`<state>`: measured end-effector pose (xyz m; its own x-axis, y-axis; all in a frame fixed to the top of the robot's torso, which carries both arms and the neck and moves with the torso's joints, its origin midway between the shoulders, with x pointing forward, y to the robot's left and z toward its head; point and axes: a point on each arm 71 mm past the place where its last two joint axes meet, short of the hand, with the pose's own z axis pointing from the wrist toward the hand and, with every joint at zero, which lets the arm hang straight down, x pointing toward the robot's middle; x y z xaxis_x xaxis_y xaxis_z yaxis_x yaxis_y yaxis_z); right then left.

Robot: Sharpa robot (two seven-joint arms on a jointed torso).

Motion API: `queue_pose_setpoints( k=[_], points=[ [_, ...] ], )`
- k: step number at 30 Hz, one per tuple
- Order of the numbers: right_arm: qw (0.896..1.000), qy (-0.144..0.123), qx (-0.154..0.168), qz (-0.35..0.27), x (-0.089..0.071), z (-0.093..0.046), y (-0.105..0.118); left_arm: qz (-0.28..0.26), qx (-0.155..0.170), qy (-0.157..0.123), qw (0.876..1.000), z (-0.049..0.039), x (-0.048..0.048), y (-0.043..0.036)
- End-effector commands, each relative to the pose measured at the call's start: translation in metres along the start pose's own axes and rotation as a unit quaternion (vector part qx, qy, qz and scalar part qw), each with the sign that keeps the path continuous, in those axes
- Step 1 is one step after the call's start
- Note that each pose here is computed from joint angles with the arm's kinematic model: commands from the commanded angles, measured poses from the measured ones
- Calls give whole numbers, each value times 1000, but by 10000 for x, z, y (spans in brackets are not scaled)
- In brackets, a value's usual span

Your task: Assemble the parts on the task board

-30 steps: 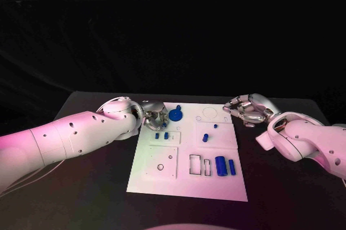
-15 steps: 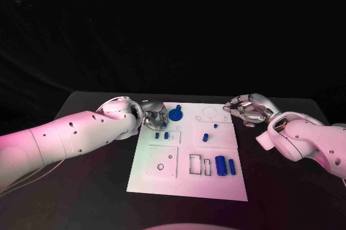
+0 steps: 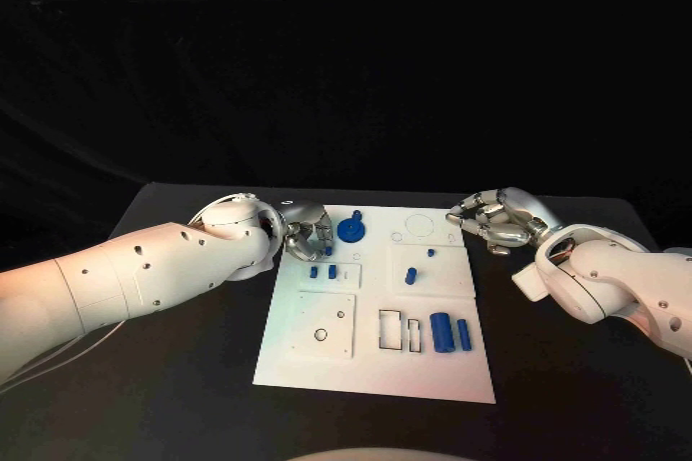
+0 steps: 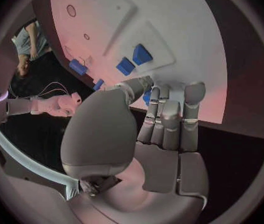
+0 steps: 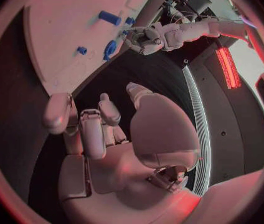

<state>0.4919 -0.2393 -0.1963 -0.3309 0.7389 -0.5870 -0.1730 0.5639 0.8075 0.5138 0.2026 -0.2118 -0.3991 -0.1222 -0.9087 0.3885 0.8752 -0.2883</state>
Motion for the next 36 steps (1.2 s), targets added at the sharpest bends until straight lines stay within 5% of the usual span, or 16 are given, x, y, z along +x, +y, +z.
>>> queue_pose_setpoints(
  k=[1, 20, 27, 31, 36],
  points=[
    [1000, 2, -4, -1, 5, -1, 1, -2, -1, -1, 1000, -5, -2, 2],
    [1000, 2, 5, -10, -25, 13, -47, -10, -9, -33, 999, -50, -61, 135],
    [996, 30, -11, -86, 11, 30, -37, -112, 18, -65, 991, -155, -143, 291],
    [985, 53, -26, -159, 77, 39, 5, -243, 38, -103, 964, -272, -224, 376],
    [958, 78, -38, -274, 167, 63, 64, -416, 59, -169, 892, -431, -330, 461]
  ],
)
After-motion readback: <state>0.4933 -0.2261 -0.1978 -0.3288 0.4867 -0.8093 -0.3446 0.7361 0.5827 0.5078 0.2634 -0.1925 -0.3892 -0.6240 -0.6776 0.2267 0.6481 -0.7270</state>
